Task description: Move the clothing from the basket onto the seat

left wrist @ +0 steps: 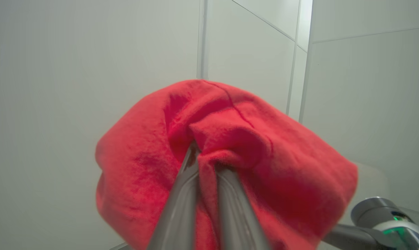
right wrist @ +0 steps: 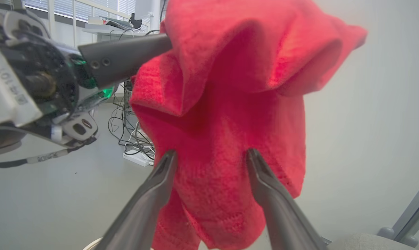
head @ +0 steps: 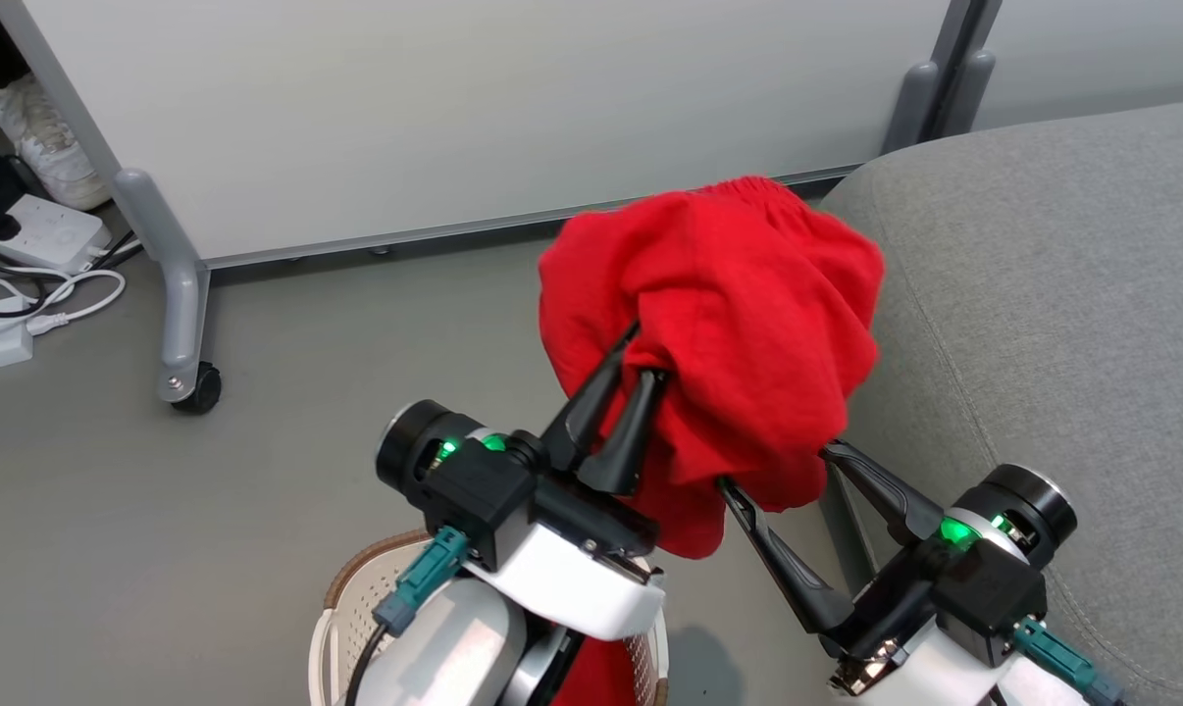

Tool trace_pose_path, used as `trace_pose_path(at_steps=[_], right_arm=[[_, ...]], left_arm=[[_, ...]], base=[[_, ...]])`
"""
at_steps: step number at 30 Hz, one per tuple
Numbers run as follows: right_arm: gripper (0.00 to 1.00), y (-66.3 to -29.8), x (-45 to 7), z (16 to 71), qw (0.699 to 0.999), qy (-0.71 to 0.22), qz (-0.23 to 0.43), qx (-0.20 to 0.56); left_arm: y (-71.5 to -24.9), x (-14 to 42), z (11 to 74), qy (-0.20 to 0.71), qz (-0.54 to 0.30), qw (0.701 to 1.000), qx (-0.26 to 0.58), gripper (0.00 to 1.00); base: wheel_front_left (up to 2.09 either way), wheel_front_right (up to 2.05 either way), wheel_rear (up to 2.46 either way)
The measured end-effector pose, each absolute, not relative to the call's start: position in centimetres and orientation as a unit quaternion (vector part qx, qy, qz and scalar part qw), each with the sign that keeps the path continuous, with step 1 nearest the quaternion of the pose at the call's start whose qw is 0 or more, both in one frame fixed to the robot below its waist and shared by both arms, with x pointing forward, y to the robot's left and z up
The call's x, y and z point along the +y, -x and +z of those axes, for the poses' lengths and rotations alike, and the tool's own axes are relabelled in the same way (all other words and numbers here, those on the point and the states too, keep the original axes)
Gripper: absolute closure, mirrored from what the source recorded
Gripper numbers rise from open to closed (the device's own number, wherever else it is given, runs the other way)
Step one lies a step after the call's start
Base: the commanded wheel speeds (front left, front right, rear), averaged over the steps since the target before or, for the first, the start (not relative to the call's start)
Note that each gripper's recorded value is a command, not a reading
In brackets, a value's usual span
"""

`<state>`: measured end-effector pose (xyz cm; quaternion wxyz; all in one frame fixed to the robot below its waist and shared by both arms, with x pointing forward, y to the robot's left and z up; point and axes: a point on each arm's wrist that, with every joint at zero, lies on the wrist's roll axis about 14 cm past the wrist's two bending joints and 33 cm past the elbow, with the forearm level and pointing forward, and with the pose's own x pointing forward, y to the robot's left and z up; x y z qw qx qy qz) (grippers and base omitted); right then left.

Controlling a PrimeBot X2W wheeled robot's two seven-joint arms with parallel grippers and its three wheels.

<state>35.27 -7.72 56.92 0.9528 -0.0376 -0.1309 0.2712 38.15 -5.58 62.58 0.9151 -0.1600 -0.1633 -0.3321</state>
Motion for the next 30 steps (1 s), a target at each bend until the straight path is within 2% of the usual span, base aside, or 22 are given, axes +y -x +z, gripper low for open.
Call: trace_pose_path(at_steps=[18, 30], right_arm=[[0.0, -35.4, -4.6, 56.0, 0.937, 0.063, 0.32, -0.124], [0.0, -36.0, -3.8, 55.3, 0.937, 0.064, 0.325, -0.113]], left_arm=[[-36.3, -7.7, 60.6, 0.162, -0.376, 0.904, -0.122, 1.0], [-35.4, -8.7, 59.8, 0.16, -0.395, 0.898, -0.107, 1.0]], base=[[0.0, 0.0, 0.0], [0.0, 0.0, 0.0]])
